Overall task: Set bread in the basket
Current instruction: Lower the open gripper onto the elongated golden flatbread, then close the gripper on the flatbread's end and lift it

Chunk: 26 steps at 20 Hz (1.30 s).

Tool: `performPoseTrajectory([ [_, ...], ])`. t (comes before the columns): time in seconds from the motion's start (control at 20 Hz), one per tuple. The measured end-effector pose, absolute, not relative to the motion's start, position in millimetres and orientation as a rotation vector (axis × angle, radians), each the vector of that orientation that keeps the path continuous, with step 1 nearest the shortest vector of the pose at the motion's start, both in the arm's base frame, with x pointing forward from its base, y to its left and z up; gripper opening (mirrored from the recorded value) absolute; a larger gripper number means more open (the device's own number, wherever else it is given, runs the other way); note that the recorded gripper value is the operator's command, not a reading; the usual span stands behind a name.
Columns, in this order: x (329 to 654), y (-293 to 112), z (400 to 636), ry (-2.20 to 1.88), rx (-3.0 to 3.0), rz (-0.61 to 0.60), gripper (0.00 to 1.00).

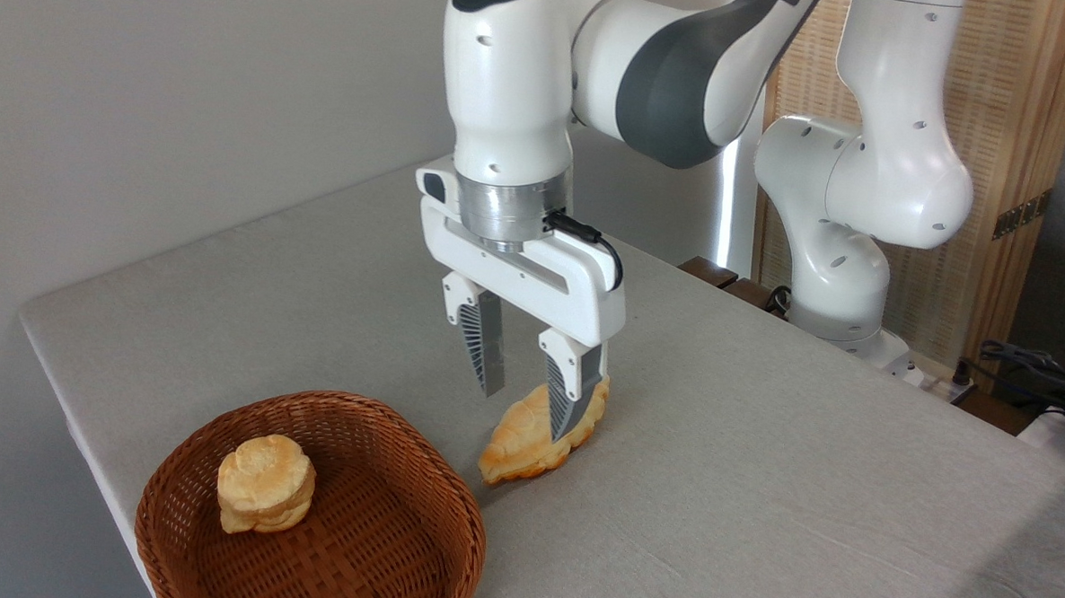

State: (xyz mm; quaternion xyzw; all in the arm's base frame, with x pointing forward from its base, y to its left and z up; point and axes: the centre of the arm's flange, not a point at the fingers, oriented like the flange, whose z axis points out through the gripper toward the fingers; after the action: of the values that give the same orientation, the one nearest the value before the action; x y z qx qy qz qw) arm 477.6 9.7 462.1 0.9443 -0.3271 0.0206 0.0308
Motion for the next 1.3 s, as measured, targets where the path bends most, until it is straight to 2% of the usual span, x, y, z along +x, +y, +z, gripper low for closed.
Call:
performPoseTrajectory([
  [0.4,462,-5,430,-1.055,2.890,0.025,1.00],
  [0.75,458,-10,419,-1.069,2.881,-0.001,1.00],
  [1.05,455,-10,412,-1.066,2.876,-0.025,0.45],
  [1.15,454,-12,410,-1.072,2.873,-0.030,0.40],
  [1.3,454,-15,407,-1.081,2.869,-0.040,0.38],
])
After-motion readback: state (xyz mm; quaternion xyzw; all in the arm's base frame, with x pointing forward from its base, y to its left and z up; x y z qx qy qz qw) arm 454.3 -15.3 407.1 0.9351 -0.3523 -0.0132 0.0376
